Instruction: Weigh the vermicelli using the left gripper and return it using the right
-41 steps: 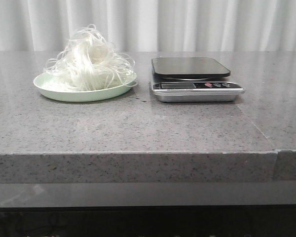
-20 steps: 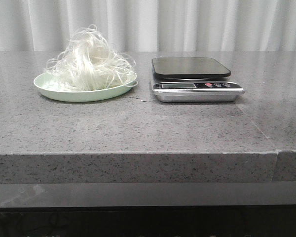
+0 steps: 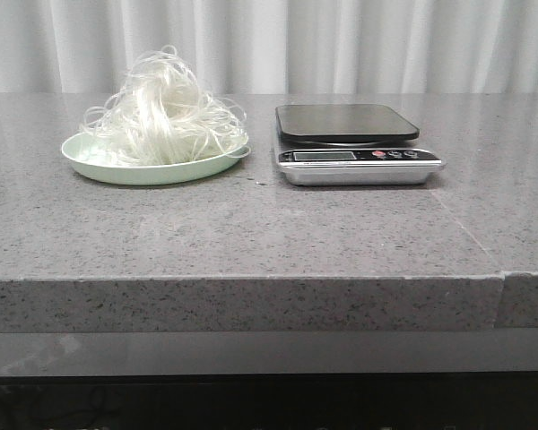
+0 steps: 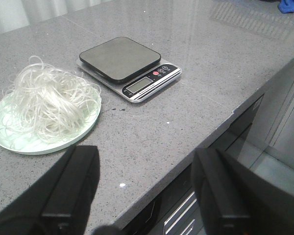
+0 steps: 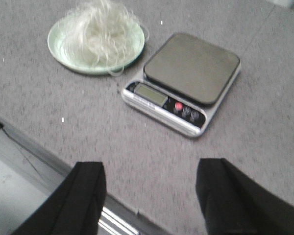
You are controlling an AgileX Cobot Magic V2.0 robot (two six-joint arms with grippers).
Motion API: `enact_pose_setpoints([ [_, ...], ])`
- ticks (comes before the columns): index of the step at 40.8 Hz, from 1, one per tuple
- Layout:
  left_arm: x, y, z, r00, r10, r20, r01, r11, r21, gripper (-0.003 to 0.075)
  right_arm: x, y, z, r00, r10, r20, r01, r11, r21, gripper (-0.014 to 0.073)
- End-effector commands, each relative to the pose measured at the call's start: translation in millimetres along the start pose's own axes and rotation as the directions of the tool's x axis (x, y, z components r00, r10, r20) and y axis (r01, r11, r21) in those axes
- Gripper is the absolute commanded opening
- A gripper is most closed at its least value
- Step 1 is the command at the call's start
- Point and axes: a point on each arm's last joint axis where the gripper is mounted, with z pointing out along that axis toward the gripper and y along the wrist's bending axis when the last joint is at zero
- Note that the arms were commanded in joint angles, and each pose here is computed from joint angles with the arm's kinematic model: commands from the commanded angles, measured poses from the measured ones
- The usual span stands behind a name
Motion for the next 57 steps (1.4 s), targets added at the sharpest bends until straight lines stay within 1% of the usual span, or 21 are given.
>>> enact_pose_setpoints([
  [1, -14, 0, -4, 0.995, -0.008, 0.096, 0.008, 1.000, -0.005, 0.0470, 3, -2, -14, 0.998, -0.007, 0.060, 0.006, 1.000, 0.016, 0.0510],
  [9, -14, 0, -4, 0.995, -0.008, 0.096, 0.008, 1.000, -0.005, 0.0470, 16, -3, -23, 0.998, -0.006, 0.064, 0.005, 1.000, 0.017, 0.0510],
  [14, -14, 0, -4, 0.995, -0.008, 0.096, 0.008, 1.000, -0.005, 0.0470, 16, -3, -23, 0.998, -0.007, 0.064, 0.005, 1.000, 0.018, 0.0485],
  [16, -14, 0, -4, 0.995, -0.008, 0.096, 0.008, 1.000, -0.005, 0.0470, 16, -3, -23, 0.998, -0.007, 0.064, 0.005, 1.000, 0.018, 0.0449],
  [20, -14, 0, -4, 0.995, -0.008, 0.096, 0.008, 1.000, -0.005, 0.0470, 16, -3, -23, 0.998, -0.007, 0.064, 0.005, 1.000, 0.018, 0.0344],
  [25, -14, 0, -4, 0.995, -0.008, 0.096, 0.008, 1.000, -0.005, 0.0470, 16, -3, -23, 0.998, -0.007, 0.064, 0.005, 1.000, 0.018, 0.0237],
  [31, -14, 0, -4, 0.995, -0.008, 0.096, 0.008, 1.000, -0.005, 0.0470, 16, -3, -23, 0.998, -0.007, 0.064, 0.005, 1.000, 0.018, 0.0165],
  [34, -14, 0, -4, 0.995, -0.008, 0.096, 0.008, 1.000, -0.005, 0.0470, 16, -3, -23, 0.998, -0.007, 0.064, 0.005, 1.000, 0.018, 0.0148],
  [54, -14, 0, -4, 0.995, -0.008, 0.096, 0.008, 1.000, -0.005, 0.0470, 15, -3, -24, 0.997, -0.007, 0.072, 0.005, 1.000, 0.017, 0.0150],
  [57, -14, 0, -4, 0.995, -0.008, 0.096, 0.008, 1.000, -0.005, 0.0454, 15, -3, -24, 0.997, -0.007, 0.072, 0.005, 1.000, 0.017, 0.0150],
])
